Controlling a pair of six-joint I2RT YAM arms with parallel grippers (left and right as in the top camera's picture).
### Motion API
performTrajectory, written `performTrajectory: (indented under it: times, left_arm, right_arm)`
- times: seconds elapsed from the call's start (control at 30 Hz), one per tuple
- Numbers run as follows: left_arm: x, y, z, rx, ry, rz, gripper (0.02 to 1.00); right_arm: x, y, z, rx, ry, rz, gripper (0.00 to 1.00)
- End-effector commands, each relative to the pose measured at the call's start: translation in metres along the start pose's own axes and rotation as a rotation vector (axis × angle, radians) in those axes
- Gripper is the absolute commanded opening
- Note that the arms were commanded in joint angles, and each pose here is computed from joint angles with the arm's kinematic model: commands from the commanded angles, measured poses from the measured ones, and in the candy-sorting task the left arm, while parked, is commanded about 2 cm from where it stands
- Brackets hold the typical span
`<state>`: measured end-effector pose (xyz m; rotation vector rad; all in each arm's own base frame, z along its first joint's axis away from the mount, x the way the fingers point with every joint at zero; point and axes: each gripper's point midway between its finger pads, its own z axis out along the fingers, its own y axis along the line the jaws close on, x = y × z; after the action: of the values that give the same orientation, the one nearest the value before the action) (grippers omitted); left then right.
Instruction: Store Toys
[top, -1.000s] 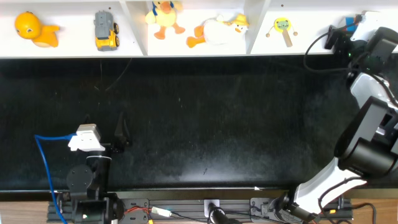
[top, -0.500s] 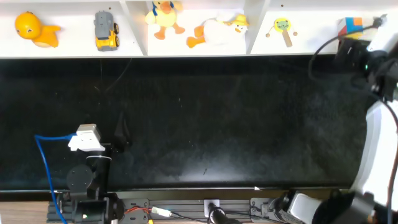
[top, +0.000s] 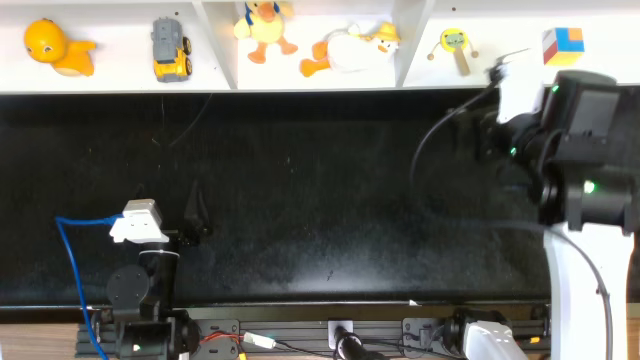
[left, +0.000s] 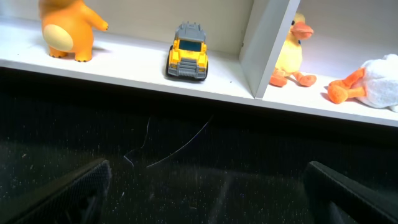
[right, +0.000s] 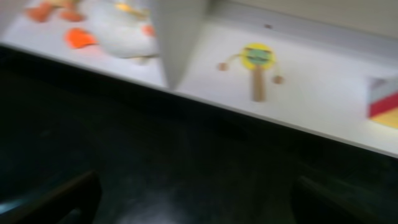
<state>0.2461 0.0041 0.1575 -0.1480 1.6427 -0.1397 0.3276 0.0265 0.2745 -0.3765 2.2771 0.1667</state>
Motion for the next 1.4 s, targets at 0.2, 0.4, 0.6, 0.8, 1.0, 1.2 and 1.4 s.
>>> performTrajectory:
  times: [0.2,0.4,0.6,0.8,1.0,1.2,1.4]
  left_arm:
    - [0.001,-0.004,0.0,0.022,-0.001,-0.006,0.998]
    - [0.001,-0.004,0.0,0.023,-0.001,-0.006,0.998]
    - [0.001,-0.004,0.0,0.022,-0.001,-0.006,0.998]
    - [0.001,-0.004,0.0,0.023,-0.001,-0.006,0.998]
    - [0.001,-0.004,0.0,0.023,-0.001,-0.006,0.998]
    - [0.001,-0.004,0.0,0.022,-0.001,-0.006,0.998]
    - [0.001,-0.004,0.0,0.023,-0.001,-0.006,0.996]
  right_arm:
    - [0.014,0.054,-0.035,-0.115,0.014,0.048,0.998]
    - [0.02,0.054,-0.031,-0.121,0.051,0.059,0.996]
    - [0.022,0.053,-0.027,-0.123,0.063,0.062,0.998]
    - [0.022,0.054,-0.027,-0.123,0.062,0.061,0.998]
    - [0.02,0.055,-0.033,-0.121,0.045,0.054,0.998]
    - [0.017,0.046,-0.045,-0.022,-0.135,-0.004,0.998]
    - [0.03,0.05,-0.044,0.024,-0.475,0.052,0.996]
